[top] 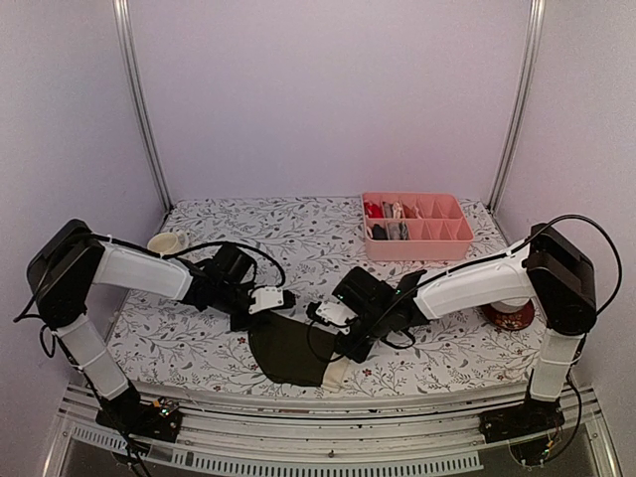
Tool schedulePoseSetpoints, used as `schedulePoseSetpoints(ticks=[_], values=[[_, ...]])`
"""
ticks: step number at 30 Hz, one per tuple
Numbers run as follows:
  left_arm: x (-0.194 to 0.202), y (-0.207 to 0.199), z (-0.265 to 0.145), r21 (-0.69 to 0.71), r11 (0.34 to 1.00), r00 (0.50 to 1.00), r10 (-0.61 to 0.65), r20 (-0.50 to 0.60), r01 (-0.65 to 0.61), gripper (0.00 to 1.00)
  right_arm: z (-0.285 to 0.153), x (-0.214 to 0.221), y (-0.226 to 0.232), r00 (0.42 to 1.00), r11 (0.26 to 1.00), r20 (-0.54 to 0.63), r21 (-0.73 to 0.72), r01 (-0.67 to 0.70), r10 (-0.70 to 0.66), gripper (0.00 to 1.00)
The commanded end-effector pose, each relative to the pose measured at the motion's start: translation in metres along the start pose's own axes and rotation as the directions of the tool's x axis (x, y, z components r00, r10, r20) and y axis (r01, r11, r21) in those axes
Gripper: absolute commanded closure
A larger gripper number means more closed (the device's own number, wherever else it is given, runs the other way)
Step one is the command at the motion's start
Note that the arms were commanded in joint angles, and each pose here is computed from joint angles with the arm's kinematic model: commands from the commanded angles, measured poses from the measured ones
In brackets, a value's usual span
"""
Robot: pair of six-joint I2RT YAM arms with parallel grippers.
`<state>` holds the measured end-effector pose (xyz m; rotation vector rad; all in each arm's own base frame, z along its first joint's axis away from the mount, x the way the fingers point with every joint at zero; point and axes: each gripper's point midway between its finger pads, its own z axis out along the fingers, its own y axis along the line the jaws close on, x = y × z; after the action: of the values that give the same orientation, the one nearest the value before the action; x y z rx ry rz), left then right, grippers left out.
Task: Roll the underwear
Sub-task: Move the underwear to the center of the board.
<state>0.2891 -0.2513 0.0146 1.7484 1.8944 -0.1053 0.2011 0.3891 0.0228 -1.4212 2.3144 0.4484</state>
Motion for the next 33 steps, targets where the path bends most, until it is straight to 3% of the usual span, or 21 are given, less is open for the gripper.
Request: schedulePoseSetpoints(ticks=[1, 8, 13, 17, 21, 24, 28, 29, 30, 32, 33], values=[[0.023, -0.001, 0.010, -0.006, 1.000, 0.995, -0.020, -0.096, 0.019, 0.75, 0.002, 0.019, 0.001, 0.997, 0.999, -0.071, -0.018, -0.045, 0.044, 0.93], [0.041, 0.014, 0.010, -0.102, 0.992, 0.980, -0.095, -0.173, 0.079, 0.74, 0.014, 0.030, -0.036, 0.985, 0.993, -0.134, 0.058, -0.105, 0.112, 0.93], [0.046, 0.040, 0.010, -0.176, 0.975, 0.968, -0.167, -0.187, 0.134, 0.74, 0.012, 0.004, -0.084, 0.982, 0.979, -0.092, 0.135, -0.152, 0.165, 0.93], [0.048, 0.055, 0.017, -0.182, 0.971, 0.962, -0.191, -0.195, 0.156, 0.72, 0.019, -0.017, -0.098, 0.986, 0.982, -0.092, 0.137, -0.128, 0.141, 0.93], [0.044, 0.071, 0.011, -0.221, 0.962, 0.964, -0.201, -0.174, 0.161, 0.48, 0.010, -0.033, -0.095, 0.990, 0.987, -0.075, 0.114, -0.110, 0.119, 0.90], [0.034, 0.085, -0.005, -0.254, 0.952, 0.971, -0.207, -0.121, 0.171, 0.27, -0.012, -0.043, -0.097, 0.993, 0.984, -0.032, 0.139, -0.108, 0.113, 0.77], [0.010, 0.103, -0.039, -0.304, 0.936, 0.982, -0.190, -0.020, 0.176, 0.04, -0.060, -0.063, -0.093, 0.994, 0.979, 0.079, 0.181, -0.092, 0.079, 0.67], [0.003, 0.105, -0.048, -0.311, 0.934, 0.984, -0.180, 0.009, 0.174, 0.02, -0.070, -0.064, -0.090, 0.993, 0.976, 0.096, 0.202, -0.085, 0.067, 0.64], [-0.003, 0.104, -0.056, -0.312, 0.935, 0.985, -0.168, 0.033, 0.170, 0.02, -0.081, -0.068, -0.089, 0.991, 0.970, 0.122, 0.227, -0.084, 0.057, 0.55], [-0.013, 0.101, -0.071, -0.312, 0.938, 0.988, -0.135, 0.078, 0.153, 0.02, -0.101, -0.072, -0.087, 0.984, 0.955, 0.171, 0.285, -0.087, 0.038, 0.03], [-0.018, 0.096, -0.078, -0.310, 0.940, 0.989, -0.115, 0.098, 0.140, 0.02, -0.110, -0.074, -0.089, 0.980, 0.940, 0.198, 0.326, -0.098, 0.034, 0.01]])
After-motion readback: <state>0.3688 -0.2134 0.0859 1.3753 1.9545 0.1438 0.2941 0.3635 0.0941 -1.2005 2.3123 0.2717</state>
